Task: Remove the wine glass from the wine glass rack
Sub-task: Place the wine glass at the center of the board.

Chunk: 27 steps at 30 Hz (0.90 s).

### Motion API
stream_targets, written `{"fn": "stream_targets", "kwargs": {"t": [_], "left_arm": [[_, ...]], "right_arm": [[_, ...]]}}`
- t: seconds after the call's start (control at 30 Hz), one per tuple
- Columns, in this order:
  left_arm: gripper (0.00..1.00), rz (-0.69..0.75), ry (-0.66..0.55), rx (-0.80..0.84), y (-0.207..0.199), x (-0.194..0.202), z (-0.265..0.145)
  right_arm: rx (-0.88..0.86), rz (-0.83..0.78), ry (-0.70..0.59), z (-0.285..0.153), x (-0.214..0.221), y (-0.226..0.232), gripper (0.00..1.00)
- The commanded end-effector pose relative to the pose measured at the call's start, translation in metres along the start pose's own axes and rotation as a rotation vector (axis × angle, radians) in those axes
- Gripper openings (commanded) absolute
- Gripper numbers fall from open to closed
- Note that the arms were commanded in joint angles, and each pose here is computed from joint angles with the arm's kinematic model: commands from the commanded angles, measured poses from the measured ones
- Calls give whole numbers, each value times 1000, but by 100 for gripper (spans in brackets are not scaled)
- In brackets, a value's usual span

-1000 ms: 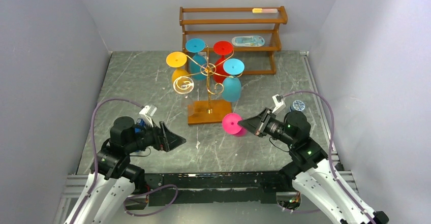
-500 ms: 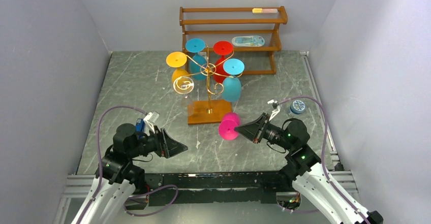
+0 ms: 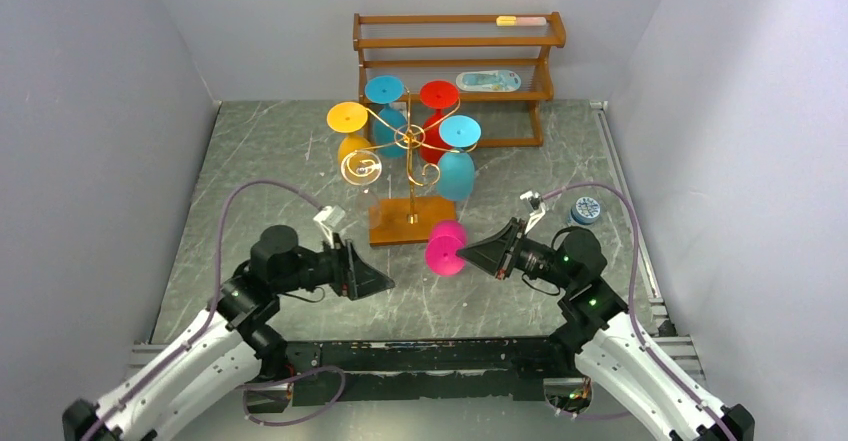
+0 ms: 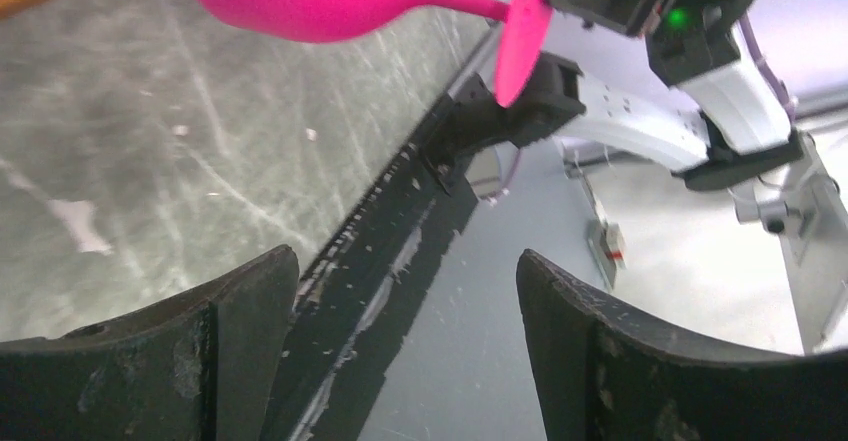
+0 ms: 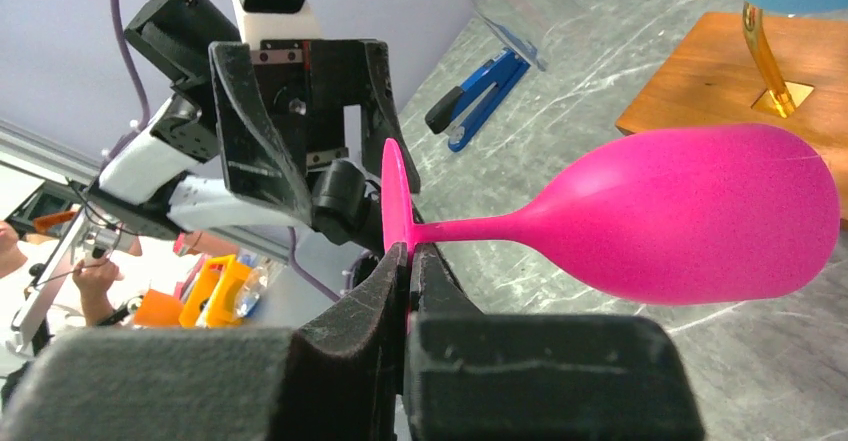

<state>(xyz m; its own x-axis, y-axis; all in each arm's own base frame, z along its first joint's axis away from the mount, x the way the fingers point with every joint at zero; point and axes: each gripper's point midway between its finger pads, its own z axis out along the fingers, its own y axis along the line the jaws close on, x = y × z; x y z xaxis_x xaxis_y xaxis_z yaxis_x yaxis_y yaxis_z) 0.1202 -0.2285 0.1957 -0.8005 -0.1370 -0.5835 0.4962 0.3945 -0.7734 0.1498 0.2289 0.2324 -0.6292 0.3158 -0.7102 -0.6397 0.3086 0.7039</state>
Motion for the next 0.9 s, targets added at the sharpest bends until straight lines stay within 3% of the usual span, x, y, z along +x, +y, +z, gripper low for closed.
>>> {"fn": "stream_targets", "kwargs": {"t": [0.0,0.17,0.47,0.87], "left_arm": [[84,72,-115,93,-45,-26,26],[80,86,-202,174,-80,-26,43],[64,116,-215,286,-125,4,68],[59,89,-287,223,-110,6,66]], "right_arm": [[-56,-17,-17,0,-14,21,0],[-66,2,-2,0,-14,26,0],[-131,-7,0,-7,-12,41,0],[-175,-21,26,-15,-11,57,0]]}}
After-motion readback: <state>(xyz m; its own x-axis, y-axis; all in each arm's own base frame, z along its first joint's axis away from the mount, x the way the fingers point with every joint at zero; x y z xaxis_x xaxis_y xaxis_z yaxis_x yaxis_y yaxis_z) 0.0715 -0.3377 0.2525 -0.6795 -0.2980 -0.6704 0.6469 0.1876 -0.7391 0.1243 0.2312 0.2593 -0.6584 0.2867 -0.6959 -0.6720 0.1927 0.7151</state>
